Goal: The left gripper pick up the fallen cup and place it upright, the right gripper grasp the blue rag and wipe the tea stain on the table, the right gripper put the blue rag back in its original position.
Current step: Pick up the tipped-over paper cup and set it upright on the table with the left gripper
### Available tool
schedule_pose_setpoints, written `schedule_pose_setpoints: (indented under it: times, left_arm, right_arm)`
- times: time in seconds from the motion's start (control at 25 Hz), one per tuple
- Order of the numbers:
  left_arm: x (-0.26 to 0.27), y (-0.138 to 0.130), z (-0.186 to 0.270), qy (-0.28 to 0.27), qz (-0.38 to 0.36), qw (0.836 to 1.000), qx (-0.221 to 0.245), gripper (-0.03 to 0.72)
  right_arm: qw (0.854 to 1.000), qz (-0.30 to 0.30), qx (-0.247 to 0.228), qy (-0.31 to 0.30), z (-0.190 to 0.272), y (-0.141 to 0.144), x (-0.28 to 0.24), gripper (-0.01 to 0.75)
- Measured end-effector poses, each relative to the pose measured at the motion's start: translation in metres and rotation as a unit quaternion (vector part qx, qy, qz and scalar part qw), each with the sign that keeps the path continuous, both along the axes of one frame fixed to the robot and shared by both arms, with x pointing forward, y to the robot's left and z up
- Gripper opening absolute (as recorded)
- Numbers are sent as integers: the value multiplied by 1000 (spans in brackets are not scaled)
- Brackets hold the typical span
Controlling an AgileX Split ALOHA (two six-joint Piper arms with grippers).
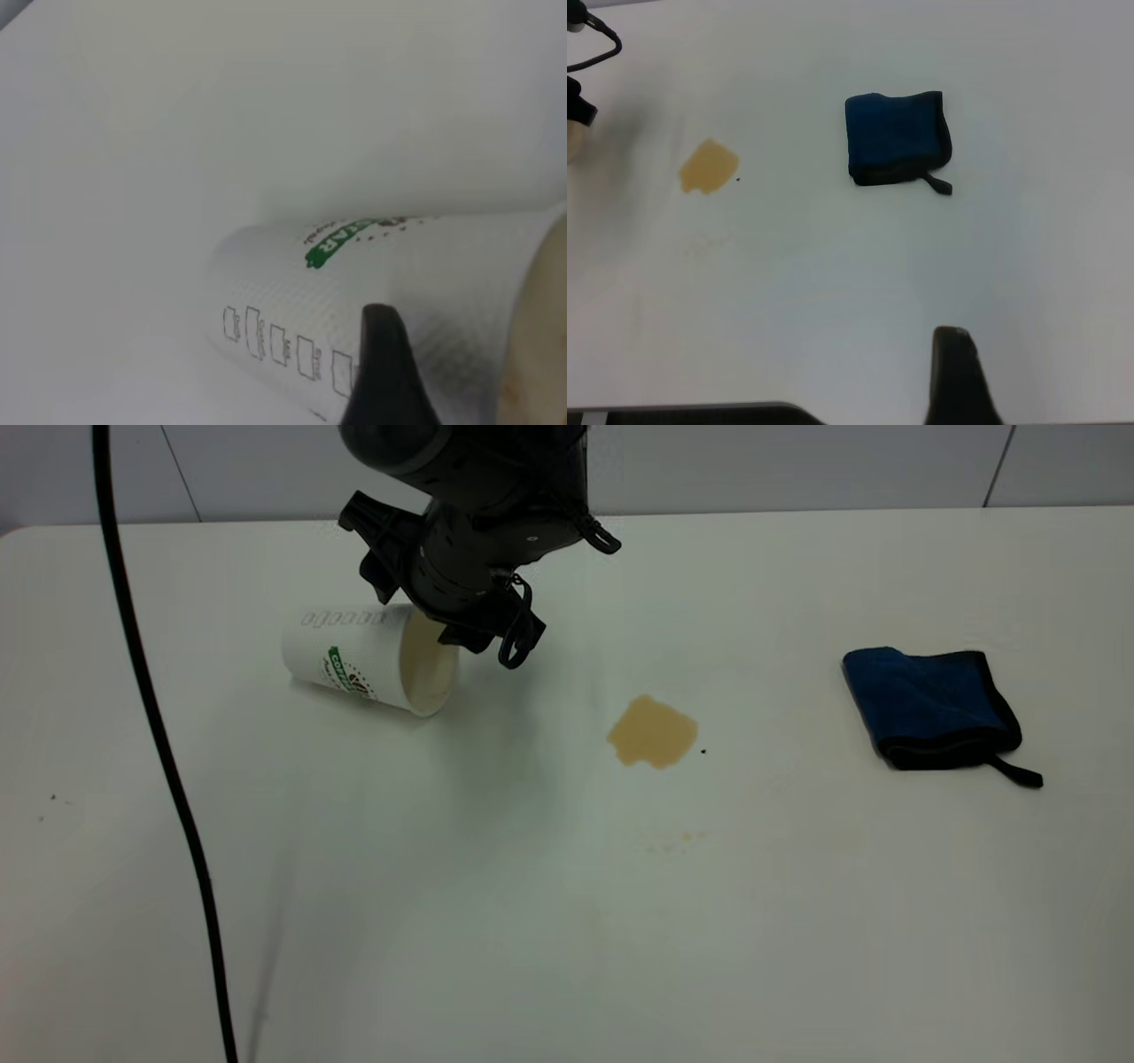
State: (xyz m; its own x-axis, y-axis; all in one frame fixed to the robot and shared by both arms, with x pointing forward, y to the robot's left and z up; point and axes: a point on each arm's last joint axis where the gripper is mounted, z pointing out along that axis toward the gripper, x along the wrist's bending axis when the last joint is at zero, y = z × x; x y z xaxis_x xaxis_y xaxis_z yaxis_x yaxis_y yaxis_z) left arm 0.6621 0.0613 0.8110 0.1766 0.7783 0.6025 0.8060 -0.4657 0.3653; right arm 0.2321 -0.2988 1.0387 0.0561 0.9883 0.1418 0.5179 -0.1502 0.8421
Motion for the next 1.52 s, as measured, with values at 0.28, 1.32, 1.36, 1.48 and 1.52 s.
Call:
schedule_pose_setpoints:
  times: [0.28,1.32,1.36,1.48,1.52]
  left_arm:
    - [2,12,-15,-2,15,999,30,547]
    - [19,48,100,103,-23,983,-148,4]
    - [22,54,99,116,-32,979,-165,4]
    - [26,63,91,154,-49,960,-227,4]
    - [28,66,87,162,-59,955,-240,4]
  right_arm:
    - [1000,0,0,0,0,0,0,523]
    - [1000,0,0,0,0,0,0,404]
    - [1000,0,0,0,0,0,0,398]
    - [1000,0,0,0,0,0,0,380]
    - [1000,0,0,0,0,0,0,373]
